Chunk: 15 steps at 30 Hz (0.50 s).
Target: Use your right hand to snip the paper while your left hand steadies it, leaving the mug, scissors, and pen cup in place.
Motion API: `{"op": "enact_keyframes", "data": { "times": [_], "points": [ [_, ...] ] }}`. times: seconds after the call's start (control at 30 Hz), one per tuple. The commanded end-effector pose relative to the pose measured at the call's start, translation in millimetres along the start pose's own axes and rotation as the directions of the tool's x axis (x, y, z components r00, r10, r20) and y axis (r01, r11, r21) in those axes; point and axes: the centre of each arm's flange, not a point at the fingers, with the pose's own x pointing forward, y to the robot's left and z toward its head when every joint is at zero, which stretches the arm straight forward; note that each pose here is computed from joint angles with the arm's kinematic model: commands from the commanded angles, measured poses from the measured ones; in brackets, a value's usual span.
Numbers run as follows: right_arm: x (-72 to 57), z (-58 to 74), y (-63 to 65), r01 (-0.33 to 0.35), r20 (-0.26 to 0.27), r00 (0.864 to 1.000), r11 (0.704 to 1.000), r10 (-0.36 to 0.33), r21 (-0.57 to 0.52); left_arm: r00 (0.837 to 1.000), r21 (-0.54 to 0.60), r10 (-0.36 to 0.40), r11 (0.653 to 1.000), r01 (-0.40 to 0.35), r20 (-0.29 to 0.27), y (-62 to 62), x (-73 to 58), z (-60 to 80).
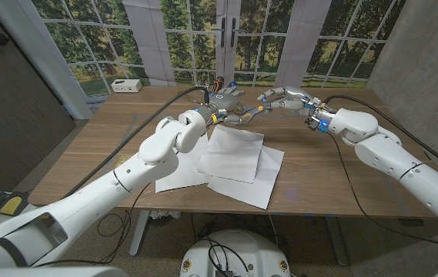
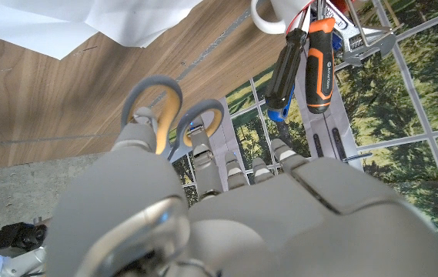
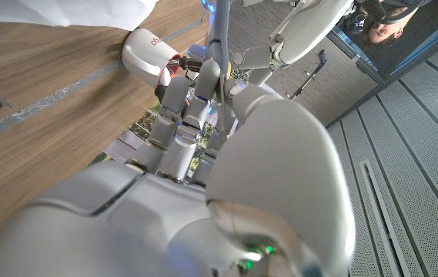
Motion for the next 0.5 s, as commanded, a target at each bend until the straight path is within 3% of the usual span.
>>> {"op": "enact_keyframes", "data": {
  "times": [0.03,0.5],
  "points": [
    [-0.1,5.2,1.7,-0.016,0.02,1.0,1.0,0.016,0.003,0.999,0.003,0.035,0.999,-0.035,-0.031,-0.4,-0.3,6.9],
    [-3.9,8.5,3.7,-0.022,0.038,0.999,0.999,0.021,0.024,0.998,0.016,0.047,0.999,-0.047,-0.04,-4.3,-0.3,11.1]
  ]
}}
